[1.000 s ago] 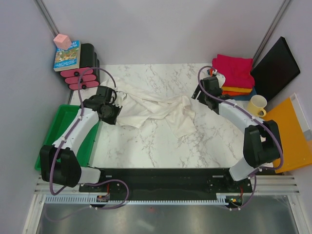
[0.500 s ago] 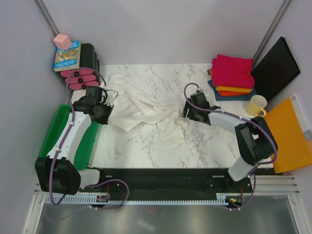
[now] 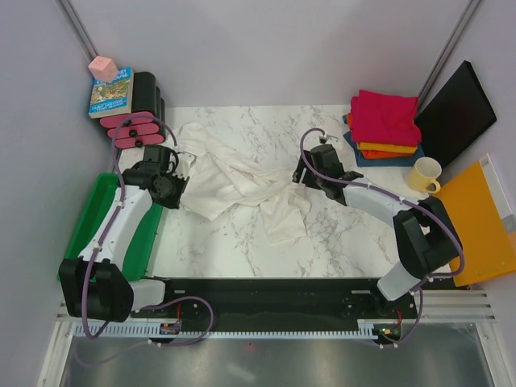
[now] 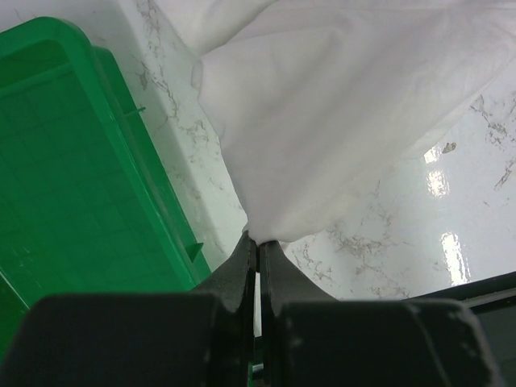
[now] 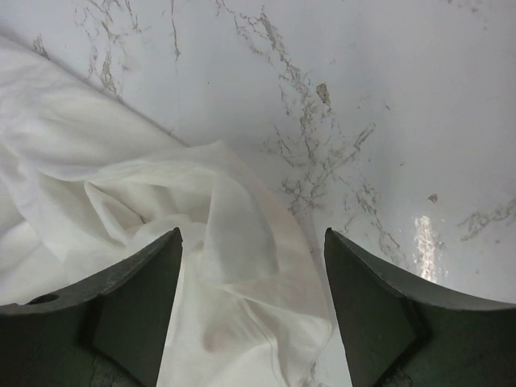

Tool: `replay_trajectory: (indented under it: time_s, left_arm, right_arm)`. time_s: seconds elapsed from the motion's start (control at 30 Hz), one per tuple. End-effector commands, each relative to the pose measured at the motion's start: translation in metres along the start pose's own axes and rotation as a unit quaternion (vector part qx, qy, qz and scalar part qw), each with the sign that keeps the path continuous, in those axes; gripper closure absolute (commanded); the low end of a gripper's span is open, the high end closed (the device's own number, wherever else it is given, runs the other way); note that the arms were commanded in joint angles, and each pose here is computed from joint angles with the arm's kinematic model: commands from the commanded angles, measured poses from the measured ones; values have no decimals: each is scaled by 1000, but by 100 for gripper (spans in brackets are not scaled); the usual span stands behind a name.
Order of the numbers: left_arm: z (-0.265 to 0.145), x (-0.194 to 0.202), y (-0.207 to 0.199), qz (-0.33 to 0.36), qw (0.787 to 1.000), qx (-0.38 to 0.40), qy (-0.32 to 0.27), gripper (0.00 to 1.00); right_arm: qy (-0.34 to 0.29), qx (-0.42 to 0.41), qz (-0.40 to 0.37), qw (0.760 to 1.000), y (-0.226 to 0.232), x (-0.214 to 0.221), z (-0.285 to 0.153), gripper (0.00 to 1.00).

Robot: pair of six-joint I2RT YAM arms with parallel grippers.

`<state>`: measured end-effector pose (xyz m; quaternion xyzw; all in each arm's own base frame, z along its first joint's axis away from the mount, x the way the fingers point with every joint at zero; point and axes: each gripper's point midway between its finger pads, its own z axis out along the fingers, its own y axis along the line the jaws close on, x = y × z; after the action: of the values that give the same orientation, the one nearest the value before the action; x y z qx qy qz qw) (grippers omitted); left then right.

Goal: Fold and stack the t-shirts
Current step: Flatten out the tshirt

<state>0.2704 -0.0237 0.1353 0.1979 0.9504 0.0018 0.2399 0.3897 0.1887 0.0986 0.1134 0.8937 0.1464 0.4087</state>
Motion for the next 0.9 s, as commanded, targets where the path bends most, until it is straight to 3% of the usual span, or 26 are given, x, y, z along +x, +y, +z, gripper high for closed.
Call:
replay_trajectory:
  time_s: [0.0,0.1,0.17,0.2,0.23,0.3,0.4,0.57,0.67,0.87]
  left_arm:
    - [-1,-2,-2,6,1000,10,-8,98]
    - [-2,-2,-2,5,1000,9,-10,98]
    - [-4,-3,-2,6,1000,7,-11,98]
    - [-5,-3,0,4,1000,3,-13,98]
    - [-6,-4,1,5,1000,0,-16,98]
    - [-12,-6,7,3,1000,-19,-24,98]
    - [-26,-21,23,-9,997,-48,-57,98]
    - [-62,-51,72,-62,985,-112,-112,98]
    - [-75,-57,102,-100,976,-146,-127,98]
    - [-76,-50,133,-134,968,-175,-122,98]
  right_arm:
    - [20,-20,-2,1000,14,8,16,22]
    - [46,-32,0,998,20,20,29,28]
    - [65,-27,2,998,18,30,38,40]
    - [64,-21,2,998,16,31,39,49]
    - [60,-12,4,998,12,30,40,73]
    - [40,28,2,999,-2,21,38,100]
    - [-18,79,0,997,-23,-27,22,100]
    - [-159,89,24,983,-30,-160,-41,100]
    - [-191,118,14,974,-32,-199,-64,100]
    - [-214,159,23,963,-55,-222,-77,100]
